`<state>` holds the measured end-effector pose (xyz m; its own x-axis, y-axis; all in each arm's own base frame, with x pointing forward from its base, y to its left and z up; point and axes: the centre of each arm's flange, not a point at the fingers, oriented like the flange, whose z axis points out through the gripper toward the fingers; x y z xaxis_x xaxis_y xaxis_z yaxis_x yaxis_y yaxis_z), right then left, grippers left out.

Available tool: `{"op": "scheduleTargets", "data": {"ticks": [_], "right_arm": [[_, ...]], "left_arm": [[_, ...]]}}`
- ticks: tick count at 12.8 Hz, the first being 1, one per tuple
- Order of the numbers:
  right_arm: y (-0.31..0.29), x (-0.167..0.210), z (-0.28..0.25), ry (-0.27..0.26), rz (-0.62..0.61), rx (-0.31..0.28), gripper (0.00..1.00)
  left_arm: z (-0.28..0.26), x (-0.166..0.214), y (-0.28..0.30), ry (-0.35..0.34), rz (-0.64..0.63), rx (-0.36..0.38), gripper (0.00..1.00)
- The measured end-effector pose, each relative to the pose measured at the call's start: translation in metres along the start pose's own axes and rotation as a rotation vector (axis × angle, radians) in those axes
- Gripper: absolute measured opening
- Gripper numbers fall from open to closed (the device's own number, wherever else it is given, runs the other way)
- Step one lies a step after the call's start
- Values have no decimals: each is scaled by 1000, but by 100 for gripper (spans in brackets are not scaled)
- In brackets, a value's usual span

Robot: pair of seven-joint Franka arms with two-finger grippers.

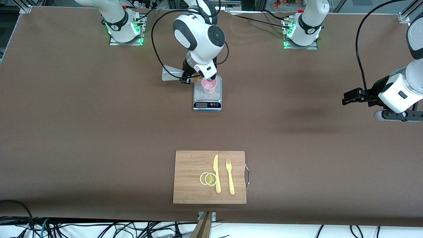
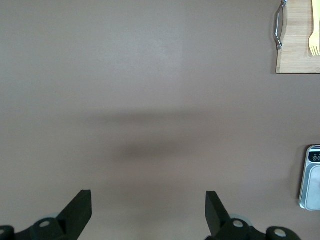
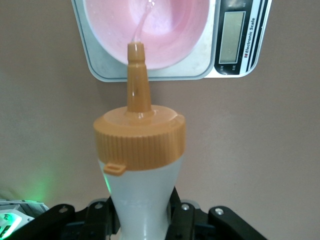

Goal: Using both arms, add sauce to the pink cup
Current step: 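Tilt the bottle nozzle into the pink cup with the right gripper, then carry the bottle with the right gripper back to its spot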

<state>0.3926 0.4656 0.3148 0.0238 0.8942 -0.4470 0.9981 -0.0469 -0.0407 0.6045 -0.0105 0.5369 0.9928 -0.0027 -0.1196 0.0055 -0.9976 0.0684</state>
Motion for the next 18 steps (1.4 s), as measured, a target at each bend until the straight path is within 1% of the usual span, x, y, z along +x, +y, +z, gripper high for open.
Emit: {"op": "scheduleTargets", "data": {"ticks": [3, 5, 9, 11, 13, 16, 18], "right_arm": [[3, -2, -1, 4, 9, -2, 34], [9, -6, -3, 20, 30, 5, 34], [25, -21, -16, 124, 92, 55, 34], [28, -27, -25, 159, 97, 60, 34], [32, -34, -29, 210, 80, 71, 34], [51, -65, -22, 311, 43, 106, 34], [66, -90, -20, 390, 16, 144, 34]], "left_arm": [[0, 0, 0, 0, 0, 0, 100], [0, 0, 0, 0, 0, 0, 100], [0, 0, 0, 0, 0, 0, 100], [0, 0, 0, 0, 0, 0, 100], [0, 0, 0, 0, 0, 0, 100], [0, 0, 0, 0, 0, 0, 100], [0, 0, 0, 0, 0, 0, 100]]}}
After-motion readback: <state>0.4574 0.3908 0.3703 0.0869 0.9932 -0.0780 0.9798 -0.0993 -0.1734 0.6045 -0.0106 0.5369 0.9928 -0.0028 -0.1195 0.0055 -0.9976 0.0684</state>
